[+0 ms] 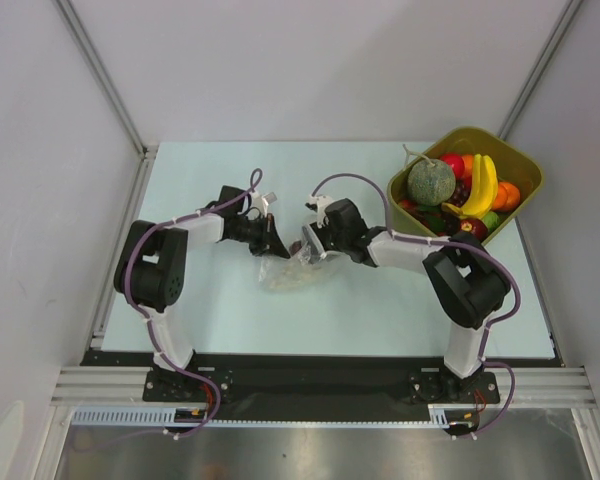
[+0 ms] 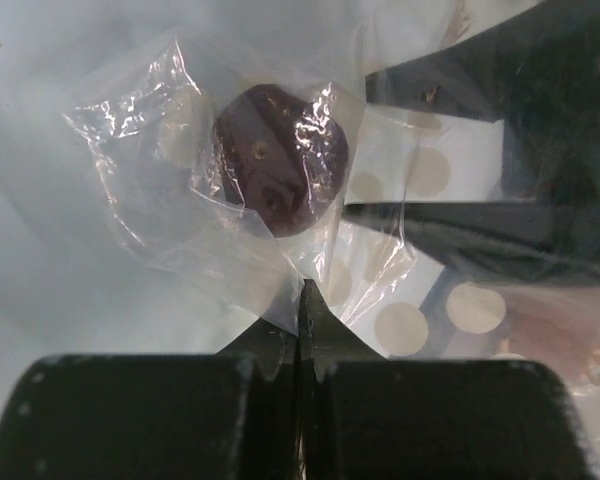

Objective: Open the zip-top bag and remove the fake food

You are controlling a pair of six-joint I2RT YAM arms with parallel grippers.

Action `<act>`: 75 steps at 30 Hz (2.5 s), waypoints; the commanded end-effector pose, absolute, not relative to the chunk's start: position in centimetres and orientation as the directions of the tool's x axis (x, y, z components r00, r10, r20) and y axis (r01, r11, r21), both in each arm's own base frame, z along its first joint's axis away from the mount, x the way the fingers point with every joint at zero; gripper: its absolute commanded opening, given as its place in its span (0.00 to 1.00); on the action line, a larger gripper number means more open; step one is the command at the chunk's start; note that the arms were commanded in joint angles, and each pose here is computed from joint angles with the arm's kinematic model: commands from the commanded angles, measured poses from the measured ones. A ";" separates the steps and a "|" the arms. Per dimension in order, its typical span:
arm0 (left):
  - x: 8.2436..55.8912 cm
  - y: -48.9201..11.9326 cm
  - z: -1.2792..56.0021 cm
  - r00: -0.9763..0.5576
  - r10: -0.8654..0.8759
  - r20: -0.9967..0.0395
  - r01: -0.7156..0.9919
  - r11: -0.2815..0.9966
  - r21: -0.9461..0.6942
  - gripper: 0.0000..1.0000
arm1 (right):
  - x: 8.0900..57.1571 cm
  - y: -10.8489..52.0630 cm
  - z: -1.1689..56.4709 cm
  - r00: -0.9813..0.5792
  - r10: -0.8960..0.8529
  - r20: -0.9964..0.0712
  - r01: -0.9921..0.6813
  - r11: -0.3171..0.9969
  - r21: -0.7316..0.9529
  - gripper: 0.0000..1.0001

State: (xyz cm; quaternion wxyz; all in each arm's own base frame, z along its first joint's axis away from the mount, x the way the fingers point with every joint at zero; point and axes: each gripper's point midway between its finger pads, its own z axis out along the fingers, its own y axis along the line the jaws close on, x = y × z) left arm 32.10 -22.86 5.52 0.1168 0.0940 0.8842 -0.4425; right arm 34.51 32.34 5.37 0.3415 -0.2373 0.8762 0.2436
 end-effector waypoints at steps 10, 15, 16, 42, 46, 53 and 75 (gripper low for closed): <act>31.2 -24.2 8.0 -0.956 0.088 -0.282 0.288 0.481 -0.828 0.00 | 33.9 35.7 7.7 -0.505 -0.248 -0.827 -0.694 0.686 0.218 0.61; 31.0 -24.2 7.8 -0.960 0.086 -0.266 0.274 0.483 -0.832 0.00 | 33.7 36.4 8.2 -0.451 -0.238 -0.860 -0.729 0.655 0.201 0.59; 30.8 -24.3 7.7 -0.962 0.088 -0.257 0.267 0.483 -0.834 0.00 | 33.7 36.6 8.3 -0.439 -0.228 -0.869 -0.733 0.651 0.199 0.56; 39.6 -21.7 9.3 -0.895 -0.142 -0.422 0.240 0.645 -0.726 0.78 | 32.8 35.1 6.6 -0.485 -0.249 -0.838 -0.694 0.692 0.196 0.49; 39.6 -21.7 7.9 -0.908 -0.120 -0.401 0.226 0.668 -0.710 0.77 | 33.1 35.2 6.7 -0.481 -0.252 -0.840 -0.694 0.694 0.189 0.51; 38.3 -21.7 5.4 -0.922 0.005 -0.387 0.262 0.742 -0.616 0.72 | 33.6 35.8 6.7 -0.483 -0.241 -0.842 -0.690 0.696 0.196 0.56; 33.8 -22.8 0.5 -0.935 0.230 -0.270 0.339 0.803 -0.491 0.48 | 36.3 37.0 6.4 -0.455 -0.162 -0.876 -0.647 0.735 0.201 0.64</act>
